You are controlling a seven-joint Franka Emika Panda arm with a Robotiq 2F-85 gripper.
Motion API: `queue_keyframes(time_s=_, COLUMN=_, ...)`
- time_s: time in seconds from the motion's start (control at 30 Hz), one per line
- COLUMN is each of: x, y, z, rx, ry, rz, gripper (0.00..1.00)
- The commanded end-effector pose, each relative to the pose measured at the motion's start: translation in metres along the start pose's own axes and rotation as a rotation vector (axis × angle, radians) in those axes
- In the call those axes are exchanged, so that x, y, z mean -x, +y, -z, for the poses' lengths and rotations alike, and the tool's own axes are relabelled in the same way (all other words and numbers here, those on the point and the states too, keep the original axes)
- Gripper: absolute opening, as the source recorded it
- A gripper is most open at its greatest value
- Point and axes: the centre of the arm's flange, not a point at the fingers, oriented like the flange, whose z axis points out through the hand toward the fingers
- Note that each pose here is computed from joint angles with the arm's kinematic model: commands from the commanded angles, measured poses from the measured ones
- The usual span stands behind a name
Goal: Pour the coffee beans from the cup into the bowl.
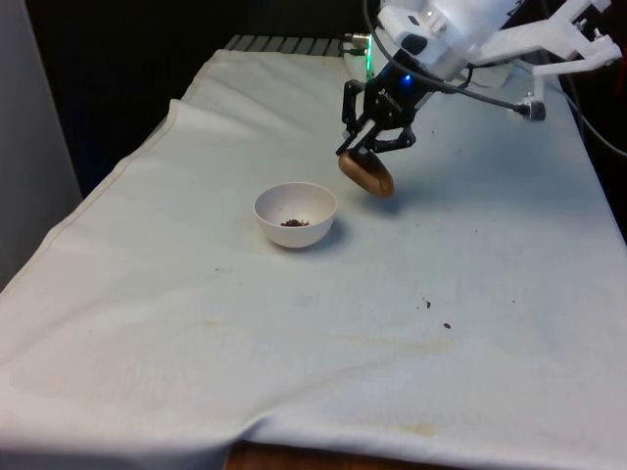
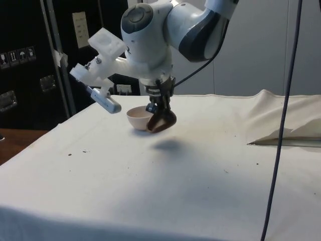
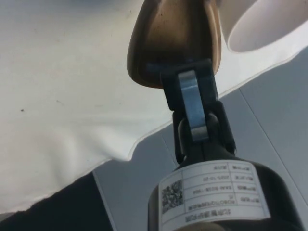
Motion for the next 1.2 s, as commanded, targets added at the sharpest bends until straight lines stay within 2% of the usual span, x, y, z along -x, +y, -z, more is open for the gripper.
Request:
queue_keyframes(time_s=0.0, x=0.0, y=-0.001, z=-0.002, rx=-0.022, ry=-0.005, rz=-0.01, gripper=0.0)
queue_keyframes(time_s=0.1, x=-0.001, y=-0.001, z=-0.003, rx=-0.038, ry=-0.01, rz=-0.02, gripper=0.0)
queue_keyframes(time_s=0.13, x=0.0, y=0.0, z=-0.002, rx=-0.017, ry=-0.007, rz=-0.01, gripper=0.0)
queue_keyframes(time_s=0.17, x=-0.001, y=-0.001, z=-0.004, rx=-0.049, ry=-0.014, rz=-0.026, gripper=0.0)
queue_keyframes(time_s=0.37, x=-0.001, y=-0.001, z=-0.007, rx=-0.079, ry=-0.023, rz=-0.042, gripper=0.0)
queue_keyframes(time_s=0.4, x=-0.002, y=0.0, z=-0.006, rx=-0.06, ry=-0.019, rz=-0.036, gripper=0.0)
queue_keyframes(time_s=0.43, x=-0.001, y=-0.001, z=-0.008, rx=-0.085, ry=-0.025, rz=-0.045, gripper=0.0)
queue_keyframes(time_s=0.47, x=-0.001, y=-0.001, z=-0.008, rx=-0.095, ry=-0.026, rz=-0.05, gripper=0.0)
queue_keyframes(time_s=0.63, x=-0.002, y=-0.001, z=-0.012, rx=-0.126, ry=-0.036, rz=-0.07, gripper=0.0)
queue_keyframes(time_s=0.67, x=-0.002, y=-0.001, z=-0.011, rx=-0.105, ry=-0.034, rz=-0.062, gripper=0.0)
queue_keyframes(time_s=0.7, x=-0.002, y=-0.001, z=-0.013, rx=-0.13, ry=-0.039, rz=-0.072, gripper=0.0)
queue_keyframes(time_s=0.87, x=-0.003, y=-0.001, z=-0.016, rx=-0.159, ry=-0.046, rz=-0.09, gripper=0.0)
queue_keyframes(time_s=0.9, x=-0.003, y=-0.001, z=-0.016, rx=-0.159, ry=-0.046, rz=-0.09, gripper=0.0)
queue_keyframes(time_s=0.93, x=-0.004, y=-0.001, z=-0.015, rx=-0.139, ry=-0.043, rz=-0.085, gripper=0.0)
queue_keyframes(time_s=0.97, x=-0.003, y=-0.001, z=-0.017, rx=-0.169, ry=-0.049, rz=-0.097, gripper=0.0)
queue_keyframes(time_s=1.17, x=-0.001, y=-0.001, z=-0.021, rx=-0.202, ry=-0.06, rz=-0.117, gripper=0.0)
